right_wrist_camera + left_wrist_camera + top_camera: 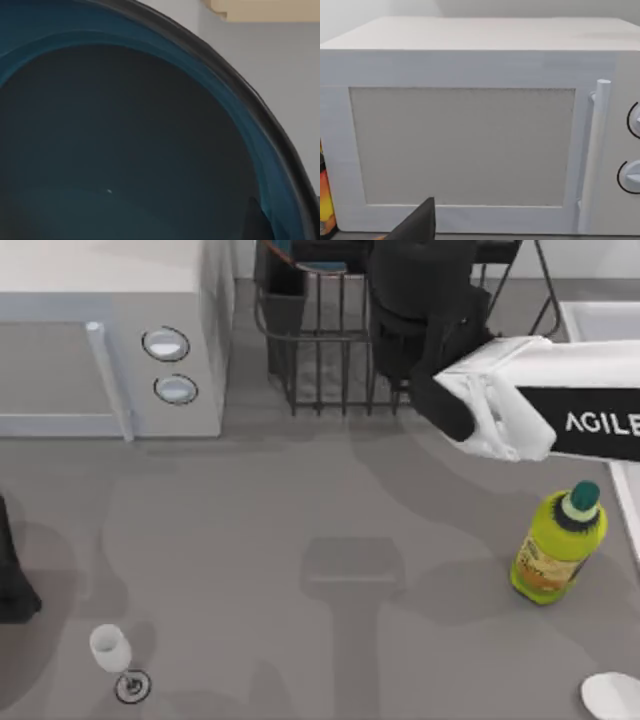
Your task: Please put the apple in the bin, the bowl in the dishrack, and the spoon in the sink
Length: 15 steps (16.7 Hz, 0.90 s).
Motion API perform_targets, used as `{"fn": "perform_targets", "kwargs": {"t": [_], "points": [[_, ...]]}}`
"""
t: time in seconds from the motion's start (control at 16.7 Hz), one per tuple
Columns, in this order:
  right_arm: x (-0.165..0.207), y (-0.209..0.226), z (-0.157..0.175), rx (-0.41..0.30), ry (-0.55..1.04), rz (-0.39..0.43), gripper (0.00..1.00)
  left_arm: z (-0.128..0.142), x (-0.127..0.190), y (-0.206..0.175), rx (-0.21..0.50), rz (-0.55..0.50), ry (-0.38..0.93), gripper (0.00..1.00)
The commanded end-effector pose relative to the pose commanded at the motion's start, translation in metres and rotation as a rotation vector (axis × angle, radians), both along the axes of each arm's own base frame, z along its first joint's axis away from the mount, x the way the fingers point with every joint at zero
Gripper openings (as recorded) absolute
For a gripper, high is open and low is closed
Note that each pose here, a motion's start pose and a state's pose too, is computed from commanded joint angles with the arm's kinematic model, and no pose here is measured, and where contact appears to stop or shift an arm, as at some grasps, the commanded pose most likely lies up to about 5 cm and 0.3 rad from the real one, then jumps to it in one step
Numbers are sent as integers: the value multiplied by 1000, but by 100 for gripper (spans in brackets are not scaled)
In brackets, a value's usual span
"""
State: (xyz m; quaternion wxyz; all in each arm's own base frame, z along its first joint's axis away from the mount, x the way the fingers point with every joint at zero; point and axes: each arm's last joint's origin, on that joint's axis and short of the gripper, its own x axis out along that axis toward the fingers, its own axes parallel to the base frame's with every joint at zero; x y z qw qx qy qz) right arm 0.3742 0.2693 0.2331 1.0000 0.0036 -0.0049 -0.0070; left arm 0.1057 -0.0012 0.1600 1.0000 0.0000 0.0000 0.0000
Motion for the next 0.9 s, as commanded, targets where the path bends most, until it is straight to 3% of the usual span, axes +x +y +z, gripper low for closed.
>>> {"fn": "perform_targets", "kwargs": {"t": [0.36, 0.9], "points": [[8, -7, -14, -7, 10, 4, 0, 0, 0, 0, 0, 0, 0, 100], [8, -7, -14, -7, 10, 4, 68, 0, 0, 0, 0, 0, 0, 100]]}}
